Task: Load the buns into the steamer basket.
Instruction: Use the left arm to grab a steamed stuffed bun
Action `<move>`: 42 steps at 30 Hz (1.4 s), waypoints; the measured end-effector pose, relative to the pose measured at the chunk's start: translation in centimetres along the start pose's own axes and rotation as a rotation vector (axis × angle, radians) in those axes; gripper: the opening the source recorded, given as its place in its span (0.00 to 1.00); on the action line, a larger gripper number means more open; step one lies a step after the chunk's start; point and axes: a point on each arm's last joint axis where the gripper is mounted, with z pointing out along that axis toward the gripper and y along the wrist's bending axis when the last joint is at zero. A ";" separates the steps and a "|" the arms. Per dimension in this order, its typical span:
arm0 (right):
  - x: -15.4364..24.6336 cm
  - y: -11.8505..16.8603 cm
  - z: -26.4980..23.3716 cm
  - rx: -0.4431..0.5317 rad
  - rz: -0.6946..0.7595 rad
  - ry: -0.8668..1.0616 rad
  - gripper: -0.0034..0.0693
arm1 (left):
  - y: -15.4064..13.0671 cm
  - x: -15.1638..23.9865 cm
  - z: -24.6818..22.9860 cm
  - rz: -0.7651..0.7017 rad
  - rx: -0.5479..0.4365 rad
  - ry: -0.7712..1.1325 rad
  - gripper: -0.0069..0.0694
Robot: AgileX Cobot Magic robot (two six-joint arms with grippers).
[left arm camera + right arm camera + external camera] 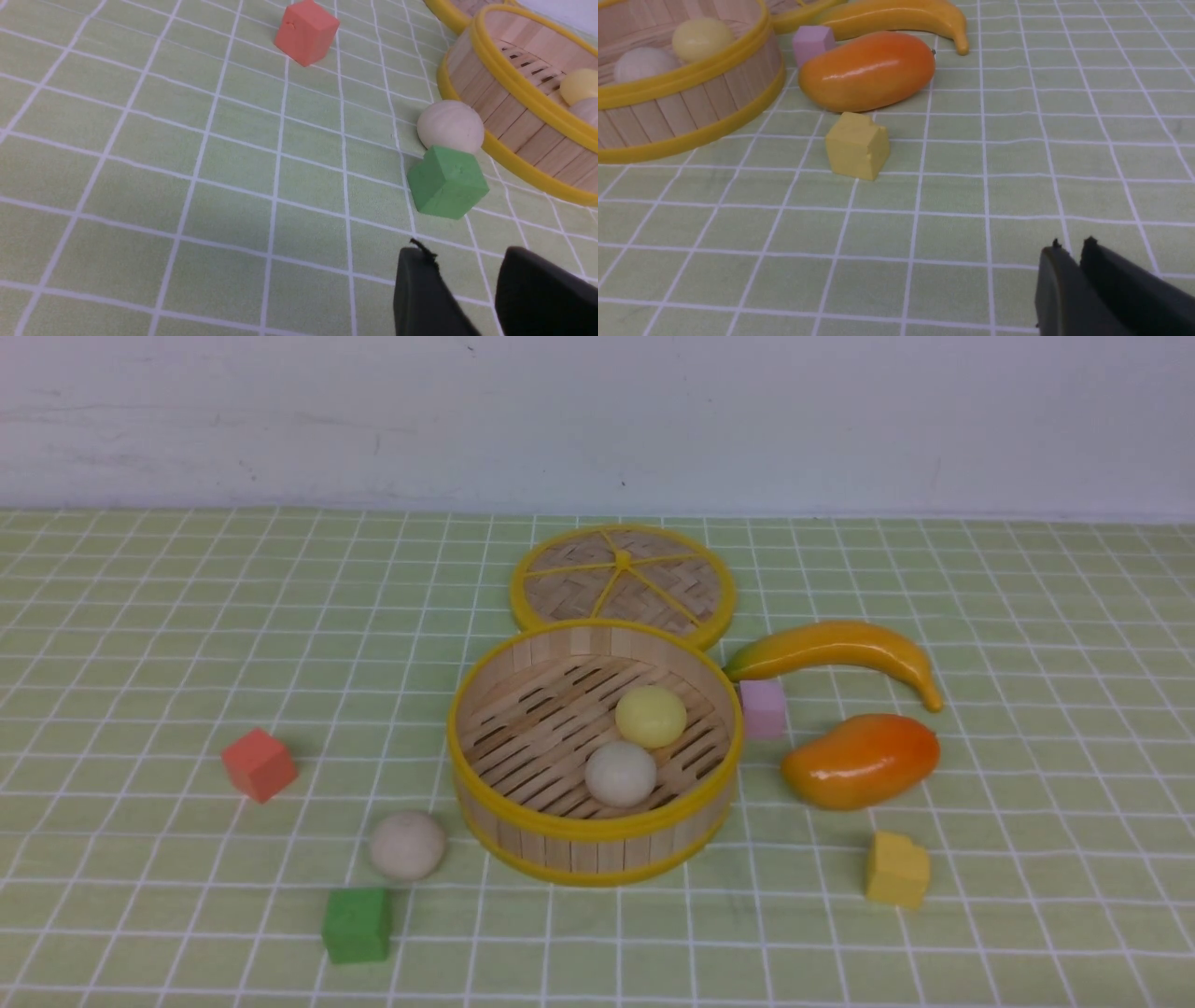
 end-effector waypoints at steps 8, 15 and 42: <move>0.0 0.0 0.0 0.000 0.000 0.000 0.15 | 0.3 -0.2 0.0 0.109 -0.039 -0.020 0.40; 0.0 0.0 0.0 0.000 0.000 0.000 0.17 | 0.5 -0.3 0.0 0.163 -0.058 -0.030 0.40; 0.0 0.0 0.0 0.000 0.000 0.000 0.19 | -2.1 -4.0 -1.2 -0.100 0.262 -0.442 0.40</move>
